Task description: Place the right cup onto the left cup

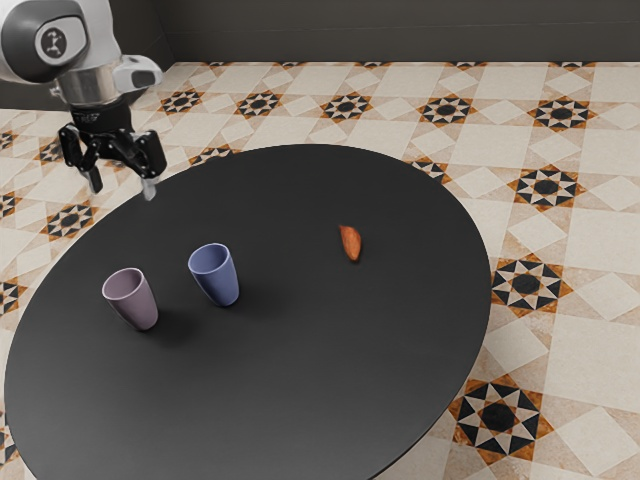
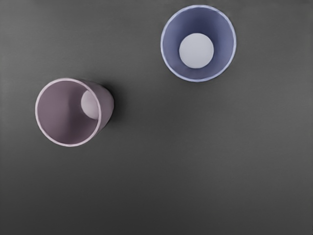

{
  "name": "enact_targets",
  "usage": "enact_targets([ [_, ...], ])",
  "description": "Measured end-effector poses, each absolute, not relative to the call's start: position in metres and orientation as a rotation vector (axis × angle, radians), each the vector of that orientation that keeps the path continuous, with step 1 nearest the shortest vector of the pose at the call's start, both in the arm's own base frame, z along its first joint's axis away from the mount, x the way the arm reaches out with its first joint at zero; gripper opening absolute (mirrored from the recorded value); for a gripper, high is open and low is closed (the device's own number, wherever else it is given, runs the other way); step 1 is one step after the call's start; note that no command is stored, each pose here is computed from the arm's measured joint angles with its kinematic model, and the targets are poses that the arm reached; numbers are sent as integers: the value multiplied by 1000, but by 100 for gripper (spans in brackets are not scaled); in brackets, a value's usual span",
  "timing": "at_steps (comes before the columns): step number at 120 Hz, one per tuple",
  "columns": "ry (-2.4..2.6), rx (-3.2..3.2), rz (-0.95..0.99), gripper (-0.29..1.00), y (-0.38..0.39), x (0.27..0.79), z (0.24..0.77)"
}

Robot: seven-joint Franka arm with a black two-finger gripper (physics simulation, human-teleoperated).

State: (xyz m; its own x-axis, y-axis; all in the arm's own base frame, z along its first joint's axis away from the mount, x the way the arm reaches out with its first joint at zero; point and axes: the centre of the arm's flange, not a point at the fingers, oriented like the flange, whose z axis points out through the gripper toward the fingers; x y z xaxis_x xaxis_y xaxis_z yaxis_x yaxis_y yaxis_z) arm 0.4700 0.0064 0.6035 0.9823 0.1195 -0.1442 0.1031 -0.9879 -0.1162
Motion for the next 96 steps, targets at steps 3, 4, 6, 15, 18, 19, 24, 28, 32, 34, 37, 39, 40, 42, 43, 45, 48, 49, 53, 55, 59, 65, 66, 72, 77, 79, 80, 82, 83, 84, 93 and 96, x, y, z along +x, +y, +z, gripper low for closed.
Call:
enact_targets([
  [3,-151,-3024,202,69,5,472,606],
  [4,-145,-3025,193,69,4,472,607],
  [6,-134,-3026,177,69,3,473,608],
  [15,-92,-3029,134,69,1,482,605],
  [18,-89,-3029,128,69,2,488,598],
  [19,-90,-3029,125,69,2,491,596],
  [24,-107,-3031,110,69,2,503,584],
  [28,-130,-3034,96,69,1,512,574],
  [32,-153,-3044,83,69,-1,521,563],
  [34,-165,-3051,80,69,-2,524,556],
  [37,-183,-3060,74,69,-4,529,547],
  [39,-196,-3065,69,69,-5,531,541],
  [40,-203,-3067,68,69,-5,532,538],
  [42,-216,-3072,67,69,-5,534,532],
  [43,-223,-3075,66,69,-6,535,529],
  [45,-237,-3081,65,69,-6,537,523],
  [48,-257,-3089,63,69,-7,538,515],
  [49,-264,-3091,62,69,-7,538,512],
  [53,-289,-3099,53,69,-8,539,504],
  [55,-300,-3103,49,69,-8,539,500],
  [59,-323,-3108,46,69,-9,538,492],
  [65,-356,-3113,44,69,-9,537,483],
  [66,-362,-3113,43,69,-9,537,482],
  [72,-396,-3119,40,69,-9,535,473],
  [77,-424,-3123,40,69,-10,534,466],
  [79,-436,-3126,39,69,-10,534,464],
  [80,-442,-3127,38,69,-10,534,462],
  [82,-454,-3129,38,69,-10,533,460],
  [83,-459,-3131,38,69,-10,533,459],
  [84,-465,-3131,37,69,-10,533,458],
  [93,-512,-3134,49,69,-9,529,444],
  [96,-528,-3133,53,69,-8,528,440],
])
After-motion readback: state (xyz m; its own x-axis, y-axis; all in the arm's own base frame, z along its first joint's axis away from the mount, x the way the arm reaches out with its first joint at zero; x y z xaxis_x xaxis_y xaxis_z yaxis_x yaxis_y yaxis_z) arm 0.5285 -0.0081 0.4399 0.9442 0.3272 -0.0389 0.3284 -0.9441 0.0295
